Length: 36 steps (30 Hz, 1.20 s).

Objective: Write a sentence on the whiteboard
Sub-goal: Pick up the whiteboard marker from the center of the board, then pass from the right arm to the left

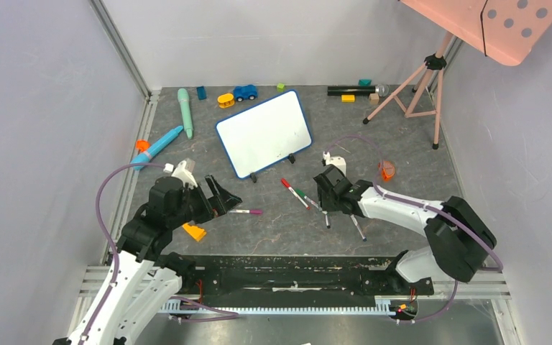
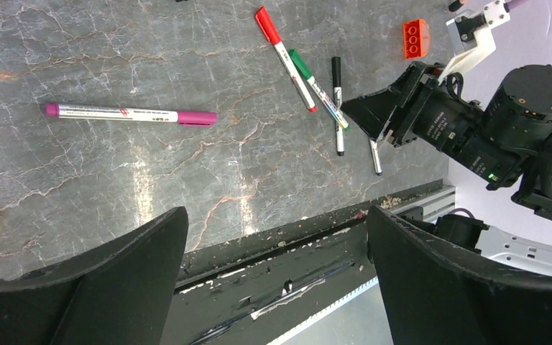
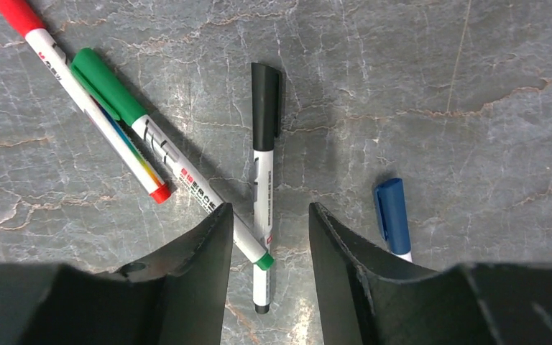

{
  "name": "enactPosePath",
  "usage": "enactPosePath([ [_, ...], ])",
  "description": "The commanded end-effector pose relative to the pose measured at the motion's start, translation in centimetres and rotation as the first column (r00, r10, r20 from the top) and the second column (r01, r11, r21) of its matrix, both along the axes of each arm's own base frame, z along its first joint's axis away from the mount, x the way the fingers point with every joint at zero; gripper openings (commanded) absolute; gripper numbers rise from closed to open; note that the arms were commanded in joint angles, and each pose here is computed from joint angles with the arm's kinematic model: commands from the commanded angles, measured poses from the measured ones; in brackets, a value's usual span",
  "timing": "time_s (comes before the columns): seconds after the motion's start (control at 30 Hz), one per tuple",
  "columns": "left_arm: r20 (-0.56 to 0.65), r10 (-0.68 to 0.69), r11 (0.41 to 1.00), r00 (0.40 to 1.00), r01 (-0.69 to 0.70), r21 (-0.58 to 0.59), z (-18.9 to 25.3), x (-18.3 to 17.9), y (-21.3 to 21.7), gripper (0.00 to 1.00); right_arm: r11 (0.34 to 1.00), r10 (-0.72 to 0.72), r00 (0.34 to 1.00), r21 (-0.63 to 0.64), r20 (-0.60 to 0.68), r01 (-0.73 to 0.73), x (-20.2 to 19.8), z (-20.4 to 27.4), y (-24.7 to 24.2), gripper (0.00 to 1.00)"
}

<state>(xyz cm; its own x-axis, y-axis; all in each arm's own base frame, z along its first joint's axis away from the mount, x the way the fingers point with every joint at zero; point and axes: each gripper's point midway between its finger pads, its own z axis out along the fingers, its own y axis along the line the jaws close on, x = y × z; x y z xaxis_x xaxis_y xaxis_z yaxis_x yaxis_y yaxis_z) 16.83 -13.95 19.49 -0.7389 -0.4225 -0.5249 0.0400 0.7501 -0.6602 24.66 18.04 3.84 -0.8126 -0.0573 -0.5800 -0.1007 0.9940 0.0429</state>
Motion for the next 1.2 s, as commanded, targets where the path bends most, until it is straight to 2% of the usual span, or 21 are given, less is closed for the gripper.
enactPosePath([
  [0.0,0.018,-0.021,0.999,1.000,0.021,-0.039,1.2,0.1,-0.7,1.00,1.000,-0.009,0.999,0.004,0.032,0.009,1.5,0.5,1.1,0.43],
  [0.2,0.026,-0.032,0.999,0.999,0.033,-0.023,1.1,0.2,-0.7,1.00,0.998,0.016,0.999,-0.052,-0.050,-0.019,0.8,-2.0,0.9,0.32],
  [0.27,0.040,-0.047,0.999,0.998,0.048,-0.020,1.4,0.3,-0.8,1.00,0.999,0.023,0.996,-0.045,-0.082,-0.027,0.3,-2.6,1.1,0.23],
  [0.33,0.057,-0.053,0.998,0.997,0.054,-0.017,1.8,0.5,-0.8,1.00,0.999,0.028,0.995,-0.040,-0.091,-0.032,0.2,-2.6,1.3,0.08],
  [0.4,0.068,-0.062,0.998,0.996,0.063,-0.015,2.1,0.7,-1.0,1.00,0.998,0.024,0.997,-0.055,-0.070,-0.028,0.7,-1.4,1.1,0.02],
  [0.5,0.075,-0.096,0.995,0.993,0.098,-0.021,2.5,1.0,-1.6,1.00,0.996,0.069,0.998,-0.062,0.002,-0.069,2.2,1.9,1.5,0.00],
  [0.67,0.117,-0.169,0.974,0.979,0.184,-0.132,5.8,2.5,-4.4,1.00,0.958,0.278,0.951,0.030,0.134,-0.284,3.2,8.6,4.8,0.00],
  [0.8,0.182,-0.190,0.944,0.965,0.230,-0.237,9.4,4.6,-6.7,1.00,0.877,0.393,0.887,0.191,0.244,-0.441,2.2,13.7,8.3,0.00],
  [0.97,0.219,-0.201,0.910,0.955,0.265,-0.319,11.5,6.5,-8.6,0.94,0.676,0.460,0.801,0.434,0.383,-0.596,-0.3,19.7,13.1,0.00],
  [1.07,0.216,-0.206,0.898,0.955,0.272,-0.347,11.8,7.2,-9.3,0.88,0.573,0.478,0.765,0.506,0.431,-0.644,-1.4,22.0,14.7,0.00],
  [1.17,0.207,-0.216,0.888,0.954,0.280,-0.365,11.8,7.7,-9.8,0.80,0.525,0.508,0.739,0.521,0.443,-0.673,-1.9,22.5,15.4,0.00],
])
